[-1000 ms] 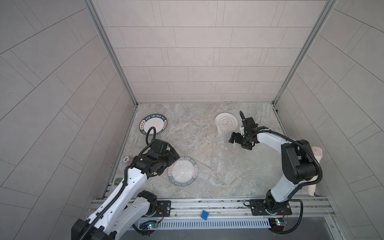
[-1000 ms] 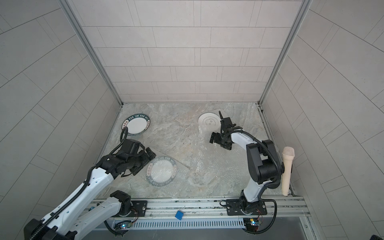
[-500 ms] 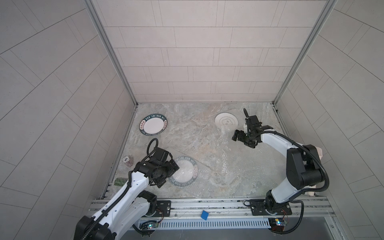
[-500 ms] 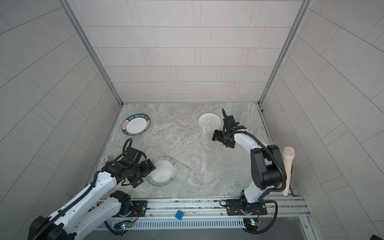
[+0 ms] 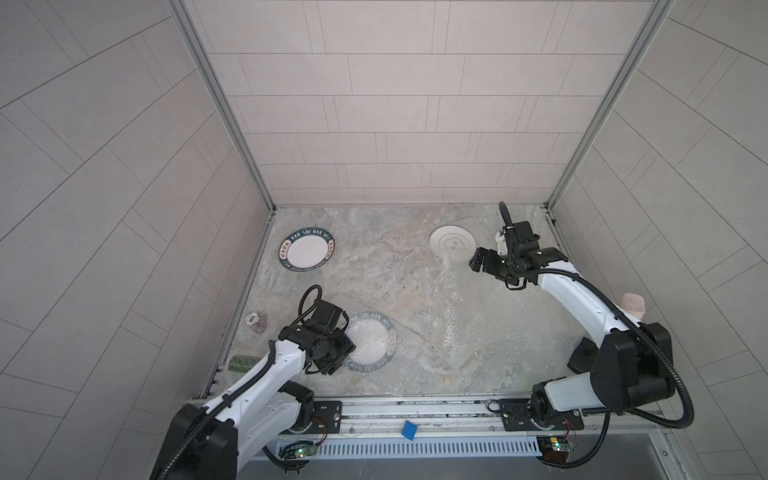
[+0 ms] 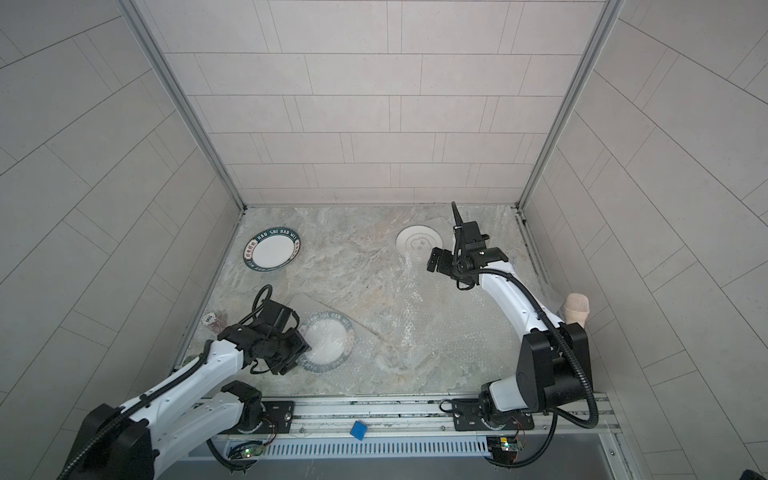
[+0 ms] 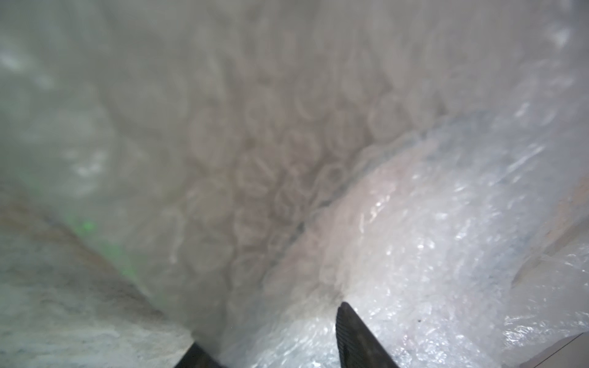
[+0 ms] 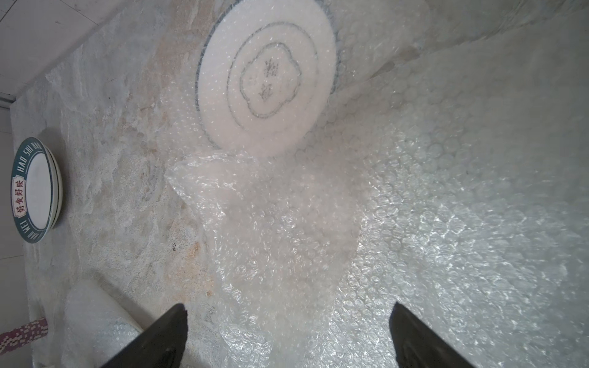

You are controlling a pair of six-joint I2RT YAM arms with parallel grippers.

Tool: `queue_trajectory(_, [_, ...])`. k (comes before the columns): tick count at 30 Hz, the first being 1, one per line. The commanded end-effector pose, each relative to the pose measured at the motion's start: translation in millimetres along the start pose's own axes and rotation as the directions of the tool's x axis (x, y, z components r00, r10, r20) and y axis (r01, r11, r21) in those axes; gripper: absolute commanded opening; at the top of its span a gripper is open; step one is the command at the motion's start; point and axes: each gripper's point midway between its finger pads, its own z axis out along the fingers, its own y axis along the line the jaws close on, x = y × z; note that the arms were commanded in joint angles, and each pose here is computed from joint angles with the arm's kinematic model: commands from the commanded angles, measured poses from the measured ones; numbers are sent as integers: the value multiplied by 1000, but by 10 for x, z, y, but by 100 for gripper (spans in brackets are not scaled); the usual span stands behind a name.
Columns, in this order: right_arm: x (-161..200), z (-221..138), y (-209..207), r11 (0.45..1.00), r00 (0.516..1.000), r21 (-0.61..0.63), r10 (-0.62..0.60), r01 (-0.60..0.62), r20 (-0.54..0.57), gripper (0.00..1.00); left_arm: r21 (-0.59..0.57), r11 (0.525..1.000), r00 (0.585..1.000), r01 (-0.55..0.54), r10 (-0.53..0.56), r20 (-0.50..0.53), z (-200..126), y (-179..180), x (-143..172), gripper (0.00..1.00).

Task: Unpack dinner plates from bubble wrap
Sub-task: Move the bubble wrap to the center of the board, then unwrap the bubble wrap at the center of the board.

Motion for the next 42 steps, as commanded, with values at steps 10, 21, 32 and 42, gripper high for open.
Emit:
queue_trajectory(10, [260, -87, 395, 986, 987, -64, -154, 151, -36, 100, 53, 985, 983, -167, 162, 86, 241, -1015, -586, 47])
queue_trajectory(21, [642, -28, 792, 947, 944, -58, -320, 316, -86, 100, 104, 951, 954, -292, 282, 105, 317, -1824, -1020, 48])
queue_trajectory(32, [1234, 422, 1312, 886, 859, -108, -463, 450, -217, 90, 242, 862, 889, -445, 458, 3, -34, -1667, -131, 26])
queue_trajectory(42, [1693, 780, 1571, 868, 820, -137, -497, 478, -284, 80, 318, 909, 947, -270, 310, -83, 644, -1641, -114, 3])
